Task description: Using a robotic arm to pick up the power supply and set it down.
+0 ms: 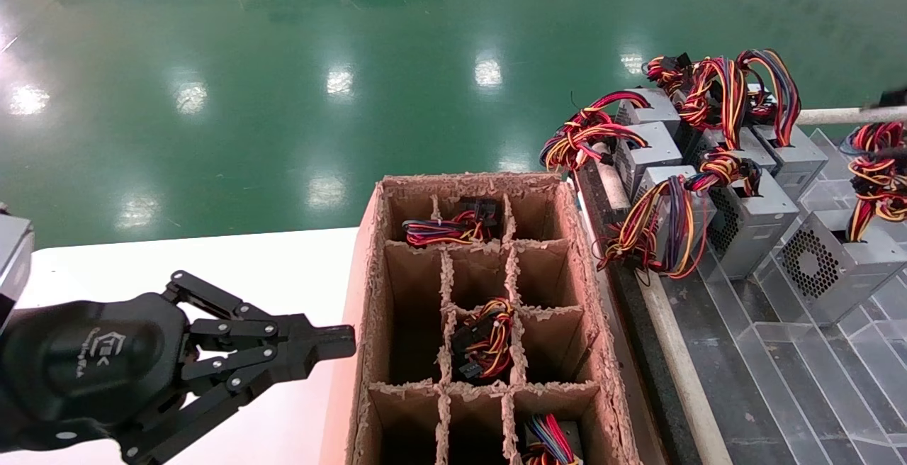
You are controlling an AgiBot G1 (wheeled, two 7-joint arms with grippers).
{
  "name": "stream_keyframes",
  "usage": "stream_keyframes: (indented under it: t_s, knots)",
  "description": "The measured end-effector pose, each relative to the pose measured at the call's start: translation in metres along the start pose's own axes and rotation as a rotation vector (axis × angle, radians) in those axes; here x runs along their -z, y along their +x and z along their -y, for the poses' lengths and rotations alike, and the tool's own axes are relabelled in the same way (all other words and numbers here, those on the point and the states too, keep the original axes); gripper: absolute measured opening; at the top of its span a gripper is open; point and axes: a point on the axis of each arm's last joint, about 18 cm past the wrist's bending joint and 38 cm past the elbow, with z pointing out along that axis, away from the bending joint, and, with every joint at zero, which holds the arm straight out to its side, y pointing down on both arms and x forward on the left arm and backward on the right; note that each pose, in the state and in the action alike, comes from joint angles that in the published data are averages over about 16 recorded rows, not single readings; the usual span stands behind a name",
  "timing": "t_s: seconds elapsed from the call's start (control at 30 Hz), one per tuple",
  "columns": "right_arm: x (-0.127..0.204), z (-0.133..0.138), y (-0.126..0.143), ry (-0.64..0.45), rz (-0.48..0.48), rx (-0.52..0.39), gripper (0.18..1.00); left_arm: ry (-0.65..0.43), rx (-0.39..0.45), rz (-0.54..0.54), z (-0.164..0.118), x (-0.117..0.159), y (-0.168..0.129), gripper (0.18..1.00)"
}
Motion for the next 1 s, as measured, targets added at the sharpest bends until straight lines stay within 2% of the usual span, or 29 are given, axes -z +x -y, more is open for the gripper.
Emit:
stream_keyframes:
  t_s: [0.27, 0.47, 0.7, 1.0]
  knots:
    - [0.011, 0.003, 0.014, 0.048, -0.103, 0.006, 0.553, 0.0, 0.0, 0.0, 0.0, 0.0, 0.0, 0.191]
    - [0.011, 0.015, 0.016, 0.123, -0.132, -0.025, 0.7, 0.0, 0.0, 0.0, 0.0, 0.0, 0.0, 0.191]
    - [-0.003, 0.04, 0.011, 0.248, -0.106, -0.096, 0.84, 0.0, 0.0, 0.0, 0.0, 0.0, 0.0, 0.191]
    - [-0.023, 0.082, -0.003, 0.449, -0.031, -0.224, 0.946, 0.0, 0.0, 0.0, 0.0, 0.0, 0.0, 0.195]
